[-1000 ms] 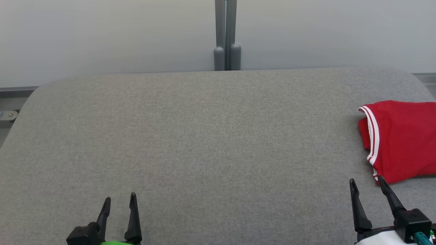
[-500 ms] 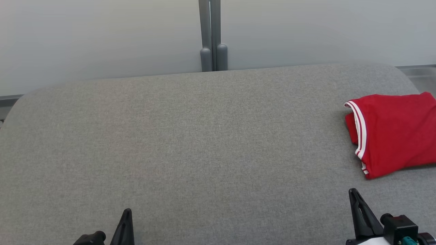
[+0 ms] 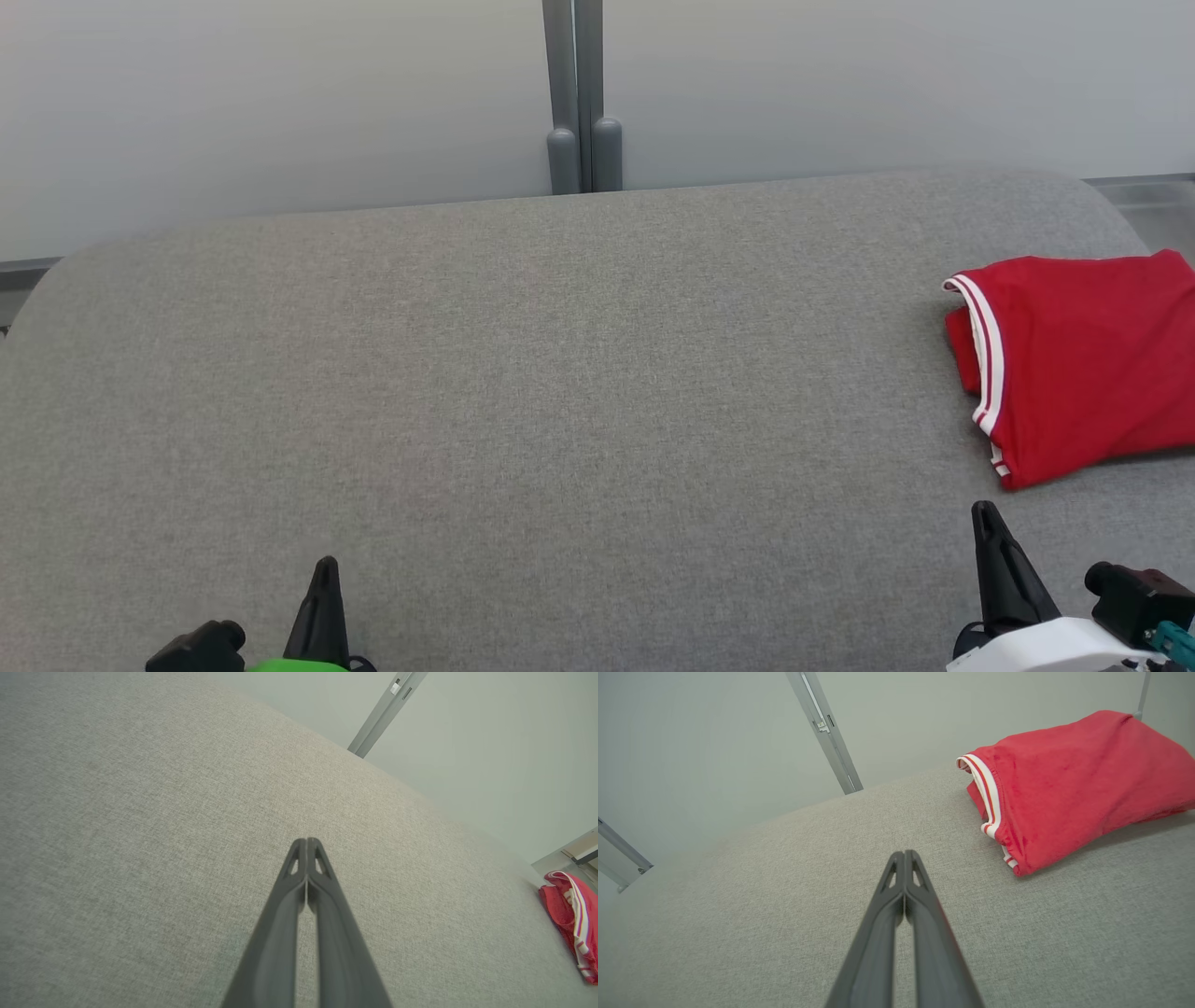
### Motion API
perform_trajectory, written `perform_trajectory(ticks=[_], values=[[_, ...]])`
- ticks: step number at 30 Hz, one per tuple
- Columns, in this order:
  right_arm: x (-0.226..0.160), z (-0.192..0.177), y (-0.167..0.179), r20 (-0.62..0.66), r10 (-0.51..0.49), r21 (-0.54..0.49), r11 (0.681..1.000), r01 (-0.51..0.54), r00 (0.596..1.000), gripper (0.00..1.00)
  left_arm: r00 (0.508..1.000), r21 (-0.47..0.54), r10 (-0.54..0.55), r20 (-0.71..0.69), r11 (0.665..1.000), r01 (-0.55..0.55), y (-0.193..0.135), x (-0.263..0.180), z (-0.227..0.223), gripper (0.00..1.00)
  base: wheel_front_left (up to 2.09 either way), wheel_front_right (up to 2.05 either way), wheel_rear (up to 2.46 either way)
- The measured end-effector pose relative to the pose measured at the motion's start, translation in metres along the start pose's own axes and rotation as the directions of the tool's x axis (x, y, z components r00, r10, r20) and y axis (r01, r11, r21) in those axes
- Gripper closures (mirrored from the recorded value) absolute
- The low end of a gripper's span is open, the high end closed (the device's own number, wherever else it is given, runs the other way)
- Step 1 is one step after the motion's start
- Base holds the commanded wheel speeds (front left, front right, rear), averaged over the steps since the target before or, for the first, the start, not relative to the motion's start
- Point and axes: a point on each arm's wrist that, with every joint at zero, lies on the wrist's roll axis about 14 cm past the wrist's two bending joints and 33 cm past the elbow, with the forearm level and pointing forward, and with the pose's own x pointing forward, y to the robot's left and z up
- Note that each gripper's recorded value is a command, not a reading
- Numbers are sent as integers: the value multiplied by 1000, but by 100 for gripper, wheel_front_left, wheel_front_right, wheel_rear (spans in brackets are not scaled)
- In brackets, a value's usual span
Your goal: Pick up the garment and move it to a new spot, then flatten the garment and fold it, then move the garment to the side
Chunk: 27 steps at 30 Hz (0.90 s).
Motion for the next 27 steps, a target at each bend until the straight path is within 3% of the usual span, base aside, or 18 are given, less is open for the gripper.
perform_trajectory(ticks=[11,27], values=[[9,3,-5,0,-29,196,980,28,1000,100,1000,-163,12,9,987,-11,1,8,10,100,0,0,0],[19,6,-10,-14,-53,443,895,54,998,100,1000,-367,11,19,930,-4,0,18,23,100,0,0,0]])
